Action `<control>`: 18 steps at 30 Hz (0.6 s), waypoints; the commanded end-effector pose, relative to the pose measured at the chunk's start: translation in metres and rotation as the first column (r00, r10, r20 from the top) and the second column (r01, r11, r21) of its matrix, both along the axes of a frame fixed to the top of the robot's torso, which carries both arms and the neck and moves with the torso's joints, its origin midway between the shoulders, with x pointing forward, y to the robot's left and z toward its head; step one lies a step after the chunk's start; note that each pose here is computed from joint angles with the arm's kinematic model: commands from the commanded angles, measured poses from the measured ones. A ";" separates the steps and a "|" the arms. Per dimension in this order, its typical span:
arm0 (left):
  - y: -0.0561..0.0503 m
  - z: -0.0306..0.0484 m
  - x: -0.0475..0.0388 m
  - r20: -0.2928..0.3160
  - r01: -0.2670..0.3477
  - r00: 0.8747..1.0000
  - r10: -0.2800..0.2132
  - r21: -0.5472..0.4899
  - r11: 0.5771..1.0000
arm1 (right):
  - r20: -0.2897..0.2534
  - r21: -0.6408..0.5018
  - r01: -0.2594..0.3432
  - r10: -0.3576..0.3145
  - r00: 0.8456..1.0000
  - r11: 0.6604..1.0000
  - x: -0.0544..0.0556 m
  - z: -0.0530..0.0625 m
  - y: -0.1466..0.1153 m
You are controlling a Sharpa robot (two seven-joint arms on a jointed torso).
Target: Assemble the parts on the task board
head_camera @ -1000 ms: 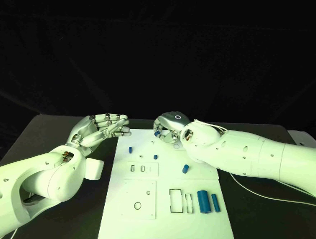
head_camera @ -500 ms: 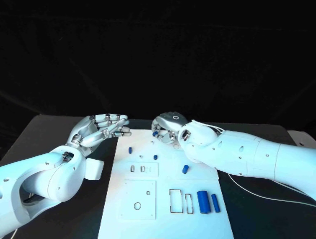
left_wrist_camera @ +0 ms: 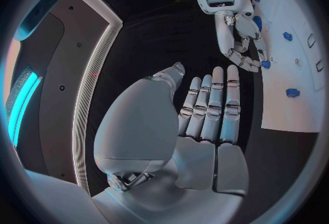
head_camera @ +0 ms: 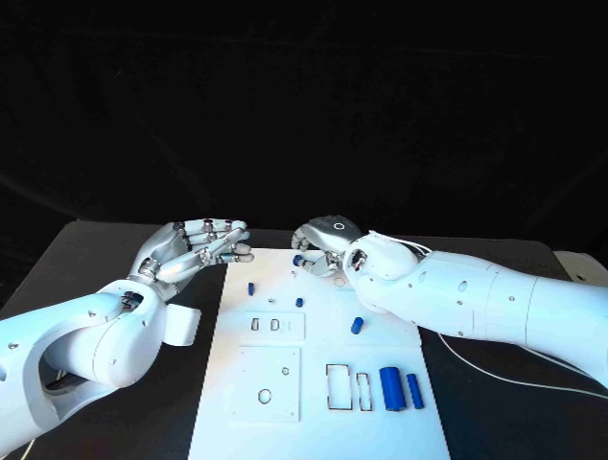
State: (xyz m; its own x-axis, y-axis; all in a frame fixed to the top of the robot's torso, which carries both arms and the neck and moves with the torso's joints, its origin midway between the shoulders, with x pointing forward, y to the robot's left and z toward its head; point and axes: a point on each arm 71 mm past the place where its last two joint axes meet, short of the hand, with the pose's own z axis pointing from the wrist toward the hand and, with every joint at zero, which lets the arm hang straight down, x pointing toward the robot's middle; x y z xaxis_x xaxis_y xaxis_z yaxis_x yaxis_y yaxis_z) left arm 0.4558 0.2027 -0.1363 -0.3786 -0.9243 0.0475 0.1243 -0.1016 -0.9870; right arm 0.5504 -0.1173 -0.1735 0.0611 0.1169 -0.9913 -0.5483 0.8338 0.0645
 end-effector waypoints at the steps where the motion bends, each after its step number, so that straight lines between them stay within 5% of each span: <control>1: -0.002 0.0015 -0.0003 0.006 0.021 1.000 -0.021 -0.006 1.000 | 0.006 0.006 -0.002 0.002 1.000 1.000 -0.002 0.001 -0.001; 12: 0.002 0.0016 -0.0004 0.006 0.015 1.000 -0.015 -0.004 1.000 | 0.015 0.090 0.015 -0.016 1.000 0.996 -0.025 0.018 -0.044; 18: 0.004 0.0016 -0.0005 0.006 0.020 1.000 -0.020 -0.005 1.000 | -0.117 0.154 0.116 -0.098 0.988 0.981 -0.033 0.027 -0.088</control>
State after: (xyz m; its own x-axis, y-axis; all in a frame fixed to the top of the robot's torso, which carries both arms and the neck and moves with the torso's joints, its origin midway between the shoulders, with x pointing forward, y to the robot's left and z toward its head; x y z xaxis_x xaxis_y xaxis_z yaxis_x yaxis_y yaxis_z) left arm 0.4561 0.2090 -0.1365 -0.3710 -0.9276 0.0443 0.1226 -0.0962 -0.9878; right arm 0.5176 -0.2001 -0.1437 0.0603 0.2101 -0.9758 -0.4931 0.8562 0.1538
